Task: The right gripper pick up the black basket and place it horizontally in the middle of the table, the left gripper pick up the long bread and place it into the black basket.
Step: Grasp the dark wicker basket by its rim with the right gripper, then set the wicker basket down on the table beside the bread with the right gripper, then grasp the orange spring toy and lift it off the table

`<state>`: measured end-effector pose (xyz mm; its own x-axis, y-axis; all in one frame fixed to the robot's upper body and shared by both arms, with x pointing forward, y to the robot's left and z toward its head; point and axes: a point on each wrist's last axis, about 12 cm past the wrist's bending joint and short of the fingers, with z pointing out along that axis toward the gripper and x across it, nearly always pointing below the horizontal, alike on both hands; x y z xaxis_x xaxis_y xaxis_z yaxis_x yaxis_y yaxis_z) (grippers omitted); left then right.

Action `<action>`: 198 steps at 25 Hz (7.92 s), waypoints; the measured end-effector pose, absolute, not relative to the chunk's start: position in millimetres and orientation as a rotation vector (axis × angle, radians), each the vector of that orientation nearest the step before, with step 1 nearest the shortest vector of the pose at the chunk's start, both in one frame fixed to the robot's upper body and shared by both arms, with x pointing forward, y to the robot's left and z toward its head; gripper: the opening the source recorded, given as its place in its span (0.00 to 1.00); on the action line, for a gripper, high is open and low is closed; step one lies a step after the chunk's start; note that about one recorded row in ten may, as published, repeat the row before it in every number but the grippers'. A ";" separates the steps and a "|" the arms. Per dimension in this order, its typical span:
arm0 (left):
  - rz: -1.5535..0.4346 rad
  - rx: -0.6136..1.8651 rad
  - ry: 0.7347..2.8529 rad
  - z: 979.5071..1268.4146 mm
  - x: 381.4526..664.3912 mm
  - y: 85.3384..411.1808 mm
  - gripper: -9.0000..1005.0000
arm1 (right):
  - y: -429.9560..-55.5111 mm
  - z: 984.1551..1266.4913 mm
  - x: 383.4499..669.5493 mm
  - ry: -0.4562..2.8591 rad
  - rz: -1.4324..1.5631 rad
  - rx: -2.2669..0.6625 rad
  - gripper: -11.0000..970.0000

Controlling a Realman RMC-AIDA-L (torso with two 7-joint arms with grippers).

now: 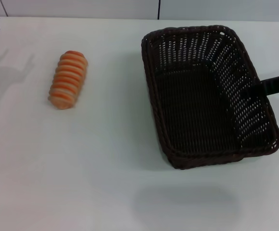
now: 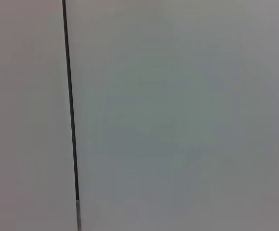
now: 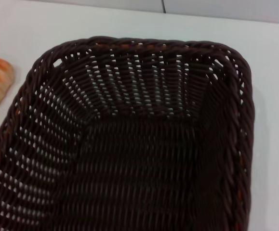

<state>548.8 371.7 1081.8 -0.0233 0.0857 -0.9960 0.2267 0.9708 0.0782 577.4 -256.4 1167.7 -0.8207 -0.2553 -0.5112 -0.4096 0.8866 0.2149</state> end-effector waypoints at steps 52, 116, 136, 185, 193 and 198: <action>-0.138 0.265 1.618 1077.4 549.5 364.5 0.78 | -299.5 1190.3 612.6 1.916 0.445 -1.370 0.22; -0.126 0.148 1.492 1097.3 545.3 385.3 0.78 | -241.7 1182.0 647.6 1.667 0.451 -1.498 0.20; -0.139 0.161 1.490 1098.3 548.5 381.0 0.78 | -210.1 1181.6 646.9 1.700 0.460 -1.623 0.33; -0.143 0.211 1.528 1099.4 555.8 371.6 0.78 | -425.6 1160.3 437.1 1.418 -0.174 -0.158 0.49; -0.158 0.243 1.610 1108.1 567.6 358.6 0.78 | -444.5 1141.3 422.4 1.468 -0.236 -0.077 0.49; -0.153 0.242 1.652 1115.2 568.0 358.1 0.78 | -445.4 1140.6 421.6 1.473 -0.250 -0.083 0.49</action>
